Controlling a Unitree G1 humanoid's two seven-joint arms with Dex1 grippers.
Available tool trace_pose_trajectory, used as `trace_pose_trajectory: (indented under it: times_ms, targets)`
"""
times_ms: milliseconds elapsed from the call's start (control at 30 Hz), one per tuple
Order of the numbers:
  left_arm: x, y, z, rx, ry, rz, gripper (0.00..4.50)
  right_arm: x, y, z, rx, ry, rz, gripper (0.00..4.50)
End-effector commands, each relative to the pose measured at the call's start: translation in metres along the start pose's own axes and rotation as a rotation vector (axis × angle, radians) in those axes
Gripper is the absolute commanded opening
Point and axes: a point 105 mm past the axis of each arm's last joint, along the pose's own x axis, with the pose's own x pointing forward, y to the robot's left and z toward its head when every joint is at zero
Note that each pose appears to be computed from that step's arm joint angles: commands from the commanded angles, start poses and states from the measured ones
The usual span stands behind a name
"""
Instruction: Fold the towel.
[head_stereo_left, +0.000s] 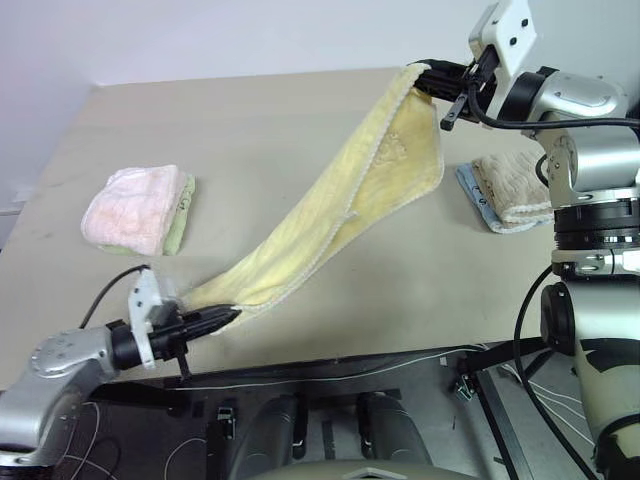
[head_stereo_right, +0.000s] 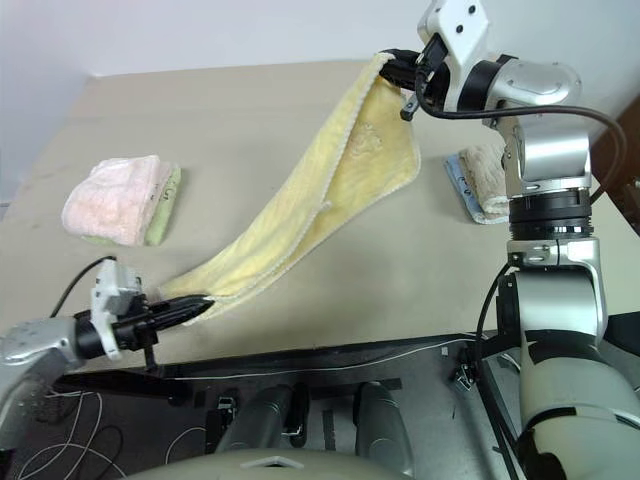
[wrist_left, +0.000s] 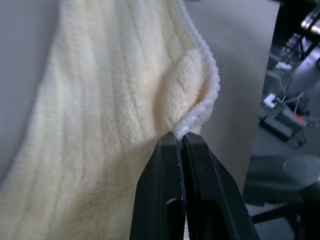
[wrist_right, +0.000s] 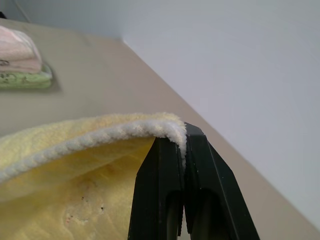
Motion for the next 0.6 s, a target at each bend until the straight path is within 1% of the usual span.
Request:
trace_pose_trajectory:
  times_ms: [33,200,267,367,400,433,500,567,600]
  targets:
    - [-0.016,0.012,0.036,0.003,-0.090,0.033,0.02,-0.006,-0.012,0.003,-0.041,0.005,-0.052,0.00]
    - [-0.027,0.033,0.074,0.026,-0.163,0.091,0.02,-0.010,-0.021,-0.007,-0.038,0.044,-0.102,0.00]
    - [-0.030,0.051,0.092,0.053,-0.202,0.152,0.02,-0.013,-0.029,-0.009,-0.028,0.046,-0.140,0.00]
    - [-0.029,0.089,0.123,0.139,-0.281,0.277,0.02,-0.018,-0.050,-0.015,-0.005,0.063,-0.256,0.00]
    - [-0.028,0.097,0.129,0.153,-0.293,0.299,0.02,-0.019,-0.053,-0.016,-0.001,0.068,-0.276,0.00]
    - [-0.025,0.112,0.136,0.154,-0.308,0.335,0.02,-0.020,-0.059,-0.021,0.003,0.083,-0.310,0.00]
    - [-0.021,0.131,0.147,0.167,-0.320,0.365,0.02,-0.020,-0.066,-0.027,0.004,0.110,-0.355,0.00]
    - [-0.016,0.160,0.161,0.188,-0.333,0.458,0.02,-0.021,-0.075,-0.026,-0.006,0.108,-0.415,0.00]
    - [-0.014,0.169,0.166,0.201,-0.335,0.489,0.02,-0.021,-0.079,-0.025,-0.012,0.106,-0.436,0.00]
